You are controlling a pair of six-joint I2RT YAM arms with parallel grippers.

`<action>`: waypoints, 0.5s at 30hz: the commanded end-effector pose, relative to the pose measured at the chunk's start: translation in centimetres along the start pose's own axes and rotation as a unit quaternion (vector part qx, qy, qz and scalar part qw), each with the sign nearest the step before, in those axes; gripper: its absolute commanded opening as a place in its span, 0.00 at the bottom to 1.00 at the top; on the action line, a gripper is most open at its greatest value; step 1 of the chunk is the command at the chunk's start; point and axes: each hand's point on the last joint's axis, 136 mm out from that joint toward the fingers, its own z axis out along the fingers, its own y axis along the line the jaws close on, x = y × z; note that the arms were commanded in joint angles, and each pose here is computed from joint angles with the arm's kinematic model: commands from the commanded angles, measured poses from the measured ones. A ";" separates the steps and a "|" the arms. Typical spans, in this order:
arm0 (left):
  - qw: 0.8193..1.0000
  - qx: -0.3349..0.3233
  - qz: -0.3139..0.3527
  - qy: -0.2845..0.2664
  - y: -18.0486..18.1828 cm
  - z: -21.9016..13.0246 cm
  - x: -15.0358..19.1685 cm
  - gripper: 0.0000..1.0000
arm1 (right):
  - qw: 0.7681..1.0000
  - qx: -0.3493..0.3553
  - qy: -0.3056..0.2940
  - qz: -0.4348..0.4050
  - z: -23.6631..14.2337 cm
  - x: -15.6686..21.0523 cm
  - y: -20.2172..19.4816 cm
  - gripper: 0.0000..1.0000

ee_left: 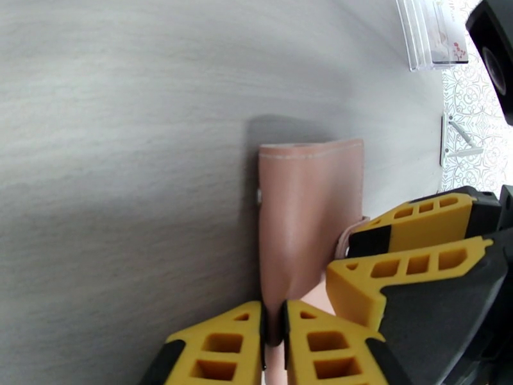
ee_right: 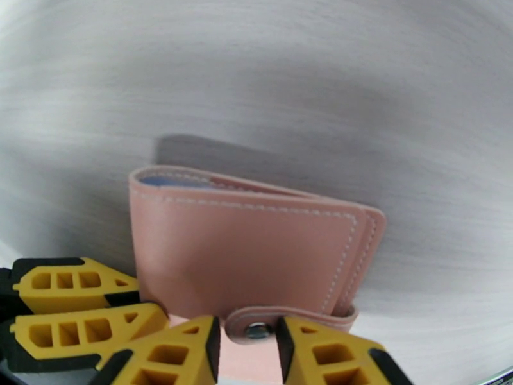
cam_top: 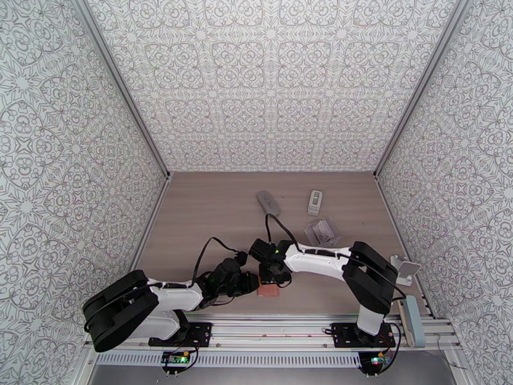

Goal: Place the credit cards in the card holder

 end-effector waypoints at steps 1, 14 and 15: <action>1.000 -0.022 -0.006 0.019 1.5 0.4 1.2 0.17 | 0.995 0.102 0.010 -0.015 2.8 1.0 -4.4 0.31; 0.999 -0.028 -0.006 0.019 1.6 0.4 1.2 0.17 | 0.994 0.109 -0.002 -0.024 2.3 0.2 -4.1 0.29; 0.999 -0.029 -0.007 0.019 1.7 0.4 1.2 0.17 | 0.994 0.107 -0.002 -0.027 2.2 0.1 -3.9 0.28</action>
